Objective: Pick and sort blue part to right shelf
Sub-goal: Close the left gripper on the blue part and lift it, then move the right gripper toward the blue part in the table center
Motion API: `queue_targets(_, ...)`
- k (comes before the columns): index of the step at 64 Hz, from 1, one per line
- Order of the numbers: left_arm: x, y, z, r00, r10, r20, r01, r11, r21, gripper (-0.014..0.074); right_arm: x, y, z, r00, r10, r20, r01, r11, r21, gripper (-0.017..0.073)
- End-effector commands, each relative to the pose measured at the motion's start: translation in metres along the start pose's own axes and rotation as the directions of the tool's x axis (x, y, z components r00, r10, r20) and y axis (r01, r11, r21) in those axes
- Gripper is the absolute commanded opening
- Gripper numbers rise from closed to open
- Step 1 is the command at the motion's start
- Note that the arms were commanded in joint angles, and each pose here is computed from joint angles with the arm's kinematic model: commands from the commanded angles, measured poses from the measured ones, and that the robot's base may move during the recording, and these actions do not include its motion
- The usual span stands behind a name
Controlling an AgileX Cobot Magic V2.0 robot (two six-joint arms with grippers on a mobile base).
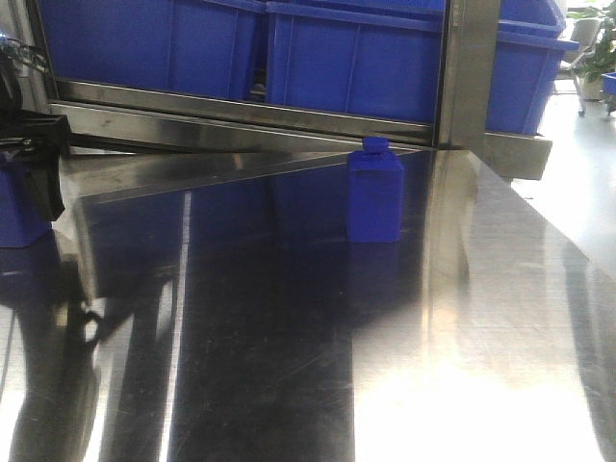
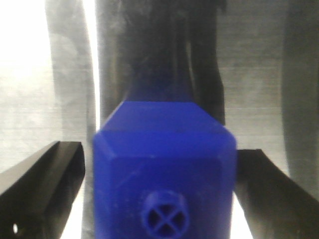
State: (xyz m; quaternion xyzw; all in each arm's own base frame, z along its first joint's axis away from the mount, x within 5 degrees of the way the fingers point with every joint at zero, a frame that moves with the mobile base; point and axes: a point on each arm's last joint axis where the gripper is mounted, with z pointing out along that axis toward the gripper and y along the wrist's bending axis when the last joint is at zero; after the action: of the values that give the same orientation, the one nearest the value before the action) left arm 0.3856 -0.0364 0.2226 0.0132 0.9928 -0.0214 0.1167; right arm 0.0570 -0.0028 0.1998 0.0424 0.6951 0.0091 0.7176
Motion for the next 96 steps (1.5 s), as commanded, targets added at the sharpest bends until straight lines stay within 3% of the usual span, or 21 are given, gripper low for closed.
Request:
queue_targets(1, -0.008, 0.0, -0.026, 0.995, -0.009, 0.103, 0.009, 1.0, 0.003, 0.0577, -0.018, 0.001, -0.004, 0.99, -0.003, 0.143, 0.005, 1.0, -0.01, 0.0032)
queue_targets(20, -0.007, 0.0, -0.026, 0.996, -0.009, 0.091, 0.009, 1.0, 0.002, 0.0378, -0.018, 0.001, -0.004, 0.989, -0.003, 0.147, 0.005, 1.0, -0.011, 0.0032)
queue_targets(41, -0.003, 0.0, -0.037, 1.0, 0.002, 0.02, -0.001, 1.0, -0.008, 0.0368, -0.018, 0.001, -0.004, 0.989, -0.003, 0.147, 0.005, 1.0, -0.011, 0.0032)
queue_targets(56, 0.001, -0.002, -0.113, 0.974, 0.029, 0.223, -0.03, 1.0, 0.003, 0.0368, -0.019, 0.002, -0.004, 0.988, -0.003, 0.154, 0.005, 1.0, -0.011, 0.0032)
queue_targets(66, 0.026, -0.003, -0.184, 0.9, 0.059, 0.433, -0.067, 0.998, 0.004, 0.0368, -0.022, 0.002, -0.004, 0.983, -0.002, 0.184, 0.005, 1.0, -0.014, 0.0032)
queue_targets(77, 0.064, -0.003, -0.247, 0.762, 0.088, 0.642, -0.106, 0.994, -0.011, 0.0368, -0.03, 0.002, -0.006, 0.975, 0.025, 0.221, -0.02, 1.0, -0.021, 0.0032)
queue_targets(86, 0.098, -0.001, -0.27, 0.645, 0.081, 0.759, -0.103, 0.994, -0.018, 0.0368, -0.052, 0.004, -0.011, 0.974, 0.025, 0.227, -0.021, 1.0, -0.021, 0.0032)
queue_targets(96, 0.139, 0.002, -0.271, 0.51, 0.099, 0.854, -0.112, 0.993, -0.048, 0.0368, -0.09, 0.006, -0.015, 0.981, 0.024, 0.191, -0.022, 1.0, -0.016, 0.0034)
